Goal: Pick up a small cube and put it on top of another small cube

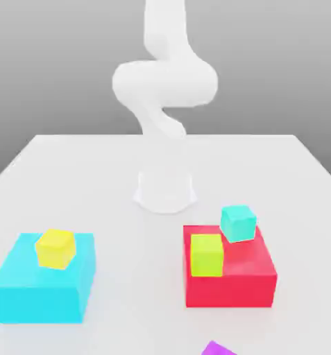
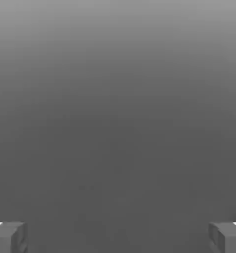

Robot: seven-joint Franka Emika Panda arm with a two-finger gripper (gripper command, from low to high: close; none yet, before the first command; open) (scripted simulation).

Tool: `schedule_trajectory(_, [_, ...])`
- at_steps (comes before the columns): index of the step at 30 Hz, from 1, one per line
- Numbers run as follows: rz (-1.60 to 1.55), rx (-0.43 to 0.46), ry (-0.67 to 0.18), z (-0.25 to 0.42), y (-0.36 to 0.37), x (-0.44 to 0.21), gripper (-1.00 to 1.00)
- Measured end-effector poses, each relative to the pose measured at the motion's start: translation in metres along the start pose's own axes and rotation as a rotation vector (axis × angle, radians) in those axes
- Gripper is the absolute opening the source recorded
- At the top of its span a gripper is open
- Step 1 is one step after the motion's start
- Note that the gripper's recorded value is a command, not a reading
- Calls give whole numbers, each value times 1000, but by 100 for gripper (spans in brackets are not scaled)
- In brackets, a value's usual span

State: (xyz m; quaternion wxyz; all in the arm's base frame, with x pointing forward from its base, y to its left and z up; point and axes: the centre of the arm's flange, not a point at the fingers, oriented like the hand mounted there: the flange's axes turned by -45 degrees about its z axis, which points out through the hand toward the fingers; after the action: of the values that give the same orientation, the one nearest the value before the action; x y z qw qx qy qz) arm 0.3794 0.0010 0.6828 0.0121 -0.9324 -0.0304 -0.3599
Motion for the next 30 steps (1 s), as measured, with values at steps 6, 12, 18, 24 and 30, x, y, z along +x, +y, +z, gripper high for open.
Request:
schedule_trajectory(6, [-151,100,-148,108,-7,0,0])
schedule_trajectory(12, [-301,181,-284,212,-23,-23,0])
schedule_trajectory(18, [-462,246,-414,309,-44,-65,0])
schedule_trajectory(24, [-627,290,-543,393,-59,-125,0])
schedule_trajectory(30, [-805,317,-670,462,-66,-195,0])
